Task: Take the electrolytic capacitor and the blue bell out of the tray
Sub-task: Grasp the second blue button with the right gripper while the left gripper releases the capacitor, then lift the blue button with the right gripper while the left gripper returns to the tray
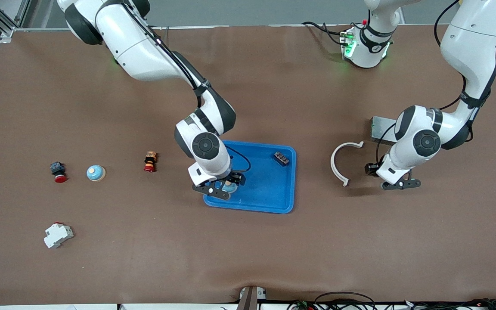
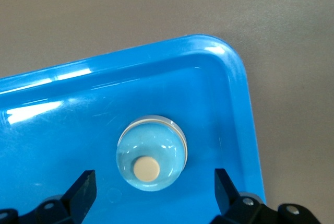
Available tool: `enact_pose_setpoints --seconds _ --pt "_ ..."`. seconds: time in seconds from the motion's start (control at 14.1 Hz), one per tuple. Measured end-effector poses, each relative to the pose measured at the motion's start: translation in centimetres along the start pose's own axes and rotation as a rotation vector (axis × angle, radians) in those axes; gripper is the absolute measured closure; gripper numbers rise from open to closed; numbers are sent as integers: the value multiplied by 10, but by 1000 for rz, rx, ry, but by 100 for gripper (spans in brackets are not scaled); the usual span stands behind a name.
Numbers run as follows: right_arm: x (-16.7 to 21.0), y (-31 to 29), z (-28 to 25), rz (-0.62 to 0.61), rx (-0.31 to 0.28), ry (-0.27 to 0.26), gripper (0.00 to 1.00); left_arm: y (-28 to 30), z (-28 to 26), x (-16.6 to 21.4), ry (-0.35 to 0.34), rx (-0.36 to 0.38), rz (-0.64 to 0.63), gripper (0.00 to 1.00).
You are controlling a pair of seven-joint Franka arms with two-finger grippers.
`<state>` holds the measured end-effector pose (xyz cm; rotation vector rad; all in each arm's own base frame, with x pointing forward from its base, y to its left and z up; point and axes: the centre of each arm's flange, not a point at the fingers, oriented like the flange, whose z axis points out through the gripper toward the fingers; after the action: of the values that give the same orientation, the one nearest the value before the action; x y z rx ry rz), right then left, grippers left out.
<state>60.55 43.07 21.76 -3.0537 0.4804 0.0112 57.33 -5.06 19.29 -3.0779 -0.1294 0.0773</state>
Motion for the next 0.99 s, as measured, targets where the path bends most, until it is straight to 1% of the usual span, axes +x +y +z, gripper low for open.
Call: enact_pose_setpoints --seconds 0.14,0.21,0.35,0.42,0.5,0.57,0.64,0.71,0.99 --pt "3 1 4 2 -9 8 0 0 -14 2 -9 20 -12 1" --pt "4 1 5 0 -13 14 0 2 -24 2 -18 35 -11 0" --pt "2 -1 6 -10 -21 26 19 9 -47 -2 -39 66 -9 0" --pt "1 -1 6 -13 -23 28 25 14 -59 -4 -54 77 -11 0" --pt "1 -2 6 -14 -24 30 25 20 -72 -7 -74 83 -22 0" --pt "0 -2 6 -15 -24 31 22 27 -84 -9 -95 89 -37 0" --pt "1 -2 6 -16 -25 32 22 36 -95 -12 -109 95 -55 0" --pt "1 -2 6 -17 -27 33 18 47 -107 -15 -116 96 -73 0" --pt "-2 -3 11 -16 -33 31 14 88 -141 -25 -147 85 -148 0"
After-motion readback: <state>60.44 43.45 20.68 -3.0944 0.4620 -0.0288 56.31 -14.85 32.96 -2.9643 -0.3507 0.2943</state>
